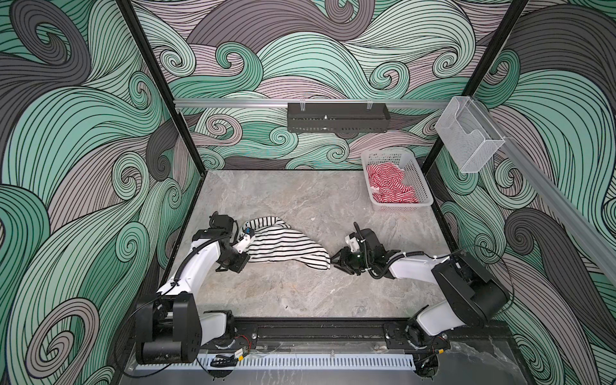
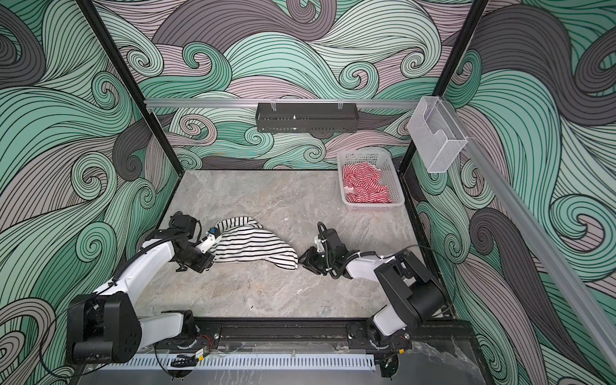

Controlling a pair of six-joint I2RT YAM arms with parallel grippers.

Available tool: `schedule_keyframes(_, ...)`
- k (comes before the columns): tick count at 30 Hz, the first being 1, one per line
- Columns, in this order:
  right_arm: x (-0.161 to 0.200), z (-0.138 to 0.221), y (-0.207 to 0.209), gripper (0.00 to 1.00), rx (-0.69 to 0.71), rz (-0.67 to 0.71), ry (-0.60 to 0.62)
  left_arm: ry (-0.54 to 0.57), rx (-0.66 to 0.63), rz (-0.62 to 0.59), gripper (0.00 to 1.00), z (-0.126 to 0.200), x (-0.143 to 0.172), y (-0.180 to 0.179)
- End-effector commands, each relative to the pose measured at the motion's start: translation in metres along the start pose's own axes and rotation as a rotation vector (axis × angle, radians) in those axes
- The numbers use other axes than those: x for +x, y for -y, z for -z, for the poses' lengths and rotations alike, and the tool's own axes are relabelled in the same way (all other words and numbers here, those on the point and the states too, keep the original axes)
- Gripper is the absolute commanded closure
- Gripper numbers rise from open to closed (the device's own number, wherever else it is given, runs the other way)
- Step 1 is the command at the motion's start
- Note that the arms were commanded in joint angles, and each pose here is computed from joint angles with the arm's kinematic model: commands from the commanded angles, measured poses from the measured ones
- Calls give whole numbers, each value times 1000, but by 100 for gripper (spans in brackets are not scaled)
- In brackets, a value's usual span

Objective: Fold and stack tank tops
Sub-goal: Smooth out the tank top at the center of the table.

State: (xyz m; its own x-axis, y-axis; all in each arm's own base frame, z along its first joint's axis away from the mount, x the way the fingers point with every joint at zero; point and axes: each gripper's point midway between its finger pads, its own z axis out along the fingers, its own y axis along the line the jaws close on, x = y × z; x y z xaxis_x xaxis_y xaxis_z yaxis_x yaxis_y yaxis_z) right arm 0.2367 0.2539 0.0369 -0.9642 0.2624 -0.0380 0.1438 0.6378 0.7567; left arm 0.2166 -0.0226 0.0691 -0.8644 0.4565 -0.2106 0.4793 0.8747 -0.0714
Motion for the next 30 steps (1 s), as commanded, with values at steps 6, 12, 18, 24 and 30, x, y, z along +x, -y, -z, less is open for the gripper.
schedule_keyframes(6, -4, 8, -21, 63, -101, -10, 27, 12, 7, 12, 100, 1, -2, 0)
schedule_keyframes(12, 1, -4, -7, 65, -76, -34, -8, 15, 6, 16, 100, 2, -3, -1)
schedule_keyframes(18, 1, -6, -4, 69, -88, -37, 0, 17, 7, 20, 100, 2, -2, 0)
schedule_keyframes(24, 6, -23, -4, 73, -103, -42, -33, 15, 19, 34, 100, 0, -3, 1)
schedule_keyframes(30, 19, -41, -1, 79, -93, -44, -89, 22, 12, 37, 100, 3, -6, 0)
